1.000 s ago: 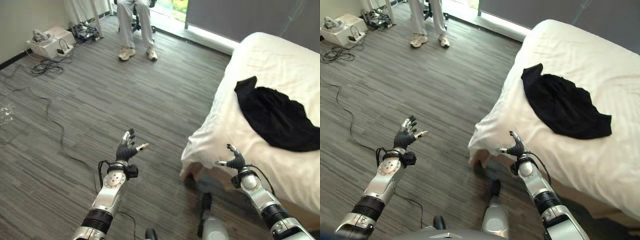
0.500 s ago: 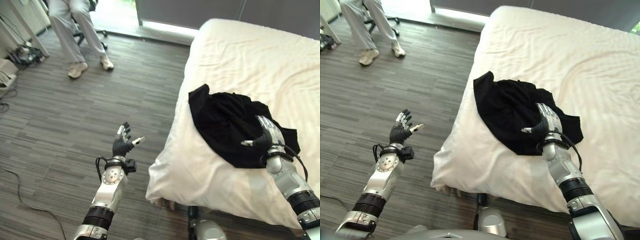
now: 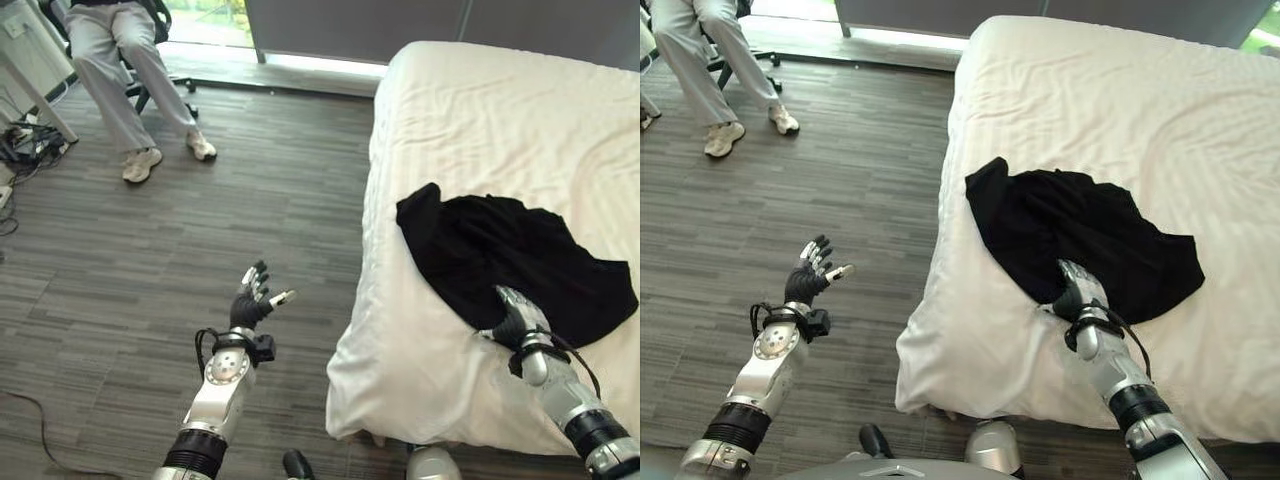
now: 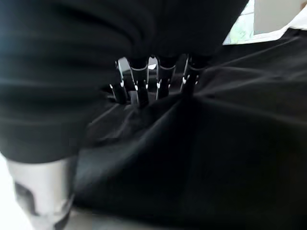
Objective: Pick up bed clothes into laundry basket.
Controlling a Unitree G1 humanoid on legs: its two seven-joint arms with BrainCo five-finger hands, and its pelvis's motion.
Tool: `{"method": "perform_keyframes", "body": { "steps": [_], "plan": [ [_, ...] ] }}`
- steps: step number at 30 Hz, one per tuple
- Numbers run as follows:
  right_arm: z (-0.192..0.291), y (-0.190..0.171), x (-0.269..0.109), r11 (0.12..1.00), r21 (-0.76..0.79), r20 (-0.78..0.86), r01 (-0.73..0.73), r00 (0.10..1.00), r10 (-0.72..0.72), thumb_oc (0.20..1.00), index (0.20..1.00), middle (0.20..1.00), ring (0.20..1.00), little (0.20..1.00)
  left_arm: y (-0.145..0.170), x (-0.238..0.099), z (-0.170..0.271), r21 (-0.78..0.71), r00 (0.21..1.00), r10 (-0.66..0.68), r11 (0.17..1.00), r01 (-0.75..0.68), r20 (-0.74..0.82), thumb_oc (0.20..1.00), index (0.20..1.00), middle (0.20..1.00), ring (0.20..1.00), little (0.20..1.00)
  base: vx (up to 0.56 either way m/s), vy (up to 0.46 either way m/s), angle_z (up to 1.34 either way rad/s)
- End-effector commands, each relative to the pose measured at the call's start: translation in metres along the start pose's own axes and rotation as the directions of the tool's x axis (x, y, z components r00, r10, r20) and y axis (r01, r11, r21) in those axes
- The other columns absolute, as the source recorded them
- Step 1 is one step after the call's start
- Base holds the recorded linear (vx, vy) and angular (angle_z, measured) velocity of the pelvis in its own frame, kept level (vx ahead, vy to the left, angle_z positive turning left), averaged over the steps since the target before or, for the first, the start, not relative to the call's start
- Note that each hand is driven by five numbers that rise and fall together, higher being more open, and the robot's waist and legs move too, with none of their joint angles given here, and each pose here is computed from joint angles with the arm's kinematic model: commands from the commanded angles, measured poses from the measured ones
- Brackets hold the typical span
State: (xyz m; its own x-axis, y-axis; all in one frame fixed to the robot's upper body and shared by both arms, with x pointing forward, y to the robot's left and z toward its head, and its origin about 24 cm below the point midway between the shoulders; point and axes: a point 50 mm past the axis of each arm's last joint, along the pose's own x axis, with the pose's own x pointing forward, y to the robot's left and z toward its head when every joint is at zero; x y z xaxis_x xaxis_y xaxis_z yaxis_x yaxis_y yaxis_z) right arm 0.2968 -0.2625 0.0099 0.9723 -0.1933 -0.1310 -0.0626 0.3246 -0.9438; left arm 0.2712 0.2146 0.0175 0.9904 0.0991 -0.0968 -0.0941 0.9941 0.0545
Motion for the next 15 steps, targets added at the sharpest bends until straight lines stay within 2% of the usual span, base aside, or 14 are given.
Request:
{"method": "perform_keyframes", "body": {
  "steps": [1, 9, 15],
  "plan": [
    [0.02, -0.046, 0.028, 0.989, -0.021, 0.047, 0.144, 0.989, -0.143, 1.0, 1.0, 1.0, 1.0, 1.0, -0.001, 0.022, 0.04, -0.005, 0.987, -0.013, 1.0, 0.014, 0.161, 1.0, 1.0, 1.0, 1.0, 1.0, -0.01, -0.071, -0.03],
    [0.041, -0.075, 0.051, 0.979, -0.034, 0.059, 0.199, 0.979, -0.197, 1.0, 1.0, 1.0, 1.0, 1.0, -0.021, 0.042, 0.063, -0.023, 0.972, -0.056, 0.998, 0.063, 0.229, 1.0, 1.0, 1.0, 1.0, 1.0, -0.06, -0.051, 0.01],
    [0.05, -0.117, 0.065, 0.953, 0.024, 0.032, 0.302, 0.953, -0.303, 1.0, 1.0, 1.0, 1.0, 1.0, -0.026, 0.059, 0.093, -0.014, 0.95, -0.054, 0.998, 0.061, 0.307, 1.0, 1.0, 1.0, 1.0, 1.0, -0.05, -0.034, -0.03]
  ]
}}
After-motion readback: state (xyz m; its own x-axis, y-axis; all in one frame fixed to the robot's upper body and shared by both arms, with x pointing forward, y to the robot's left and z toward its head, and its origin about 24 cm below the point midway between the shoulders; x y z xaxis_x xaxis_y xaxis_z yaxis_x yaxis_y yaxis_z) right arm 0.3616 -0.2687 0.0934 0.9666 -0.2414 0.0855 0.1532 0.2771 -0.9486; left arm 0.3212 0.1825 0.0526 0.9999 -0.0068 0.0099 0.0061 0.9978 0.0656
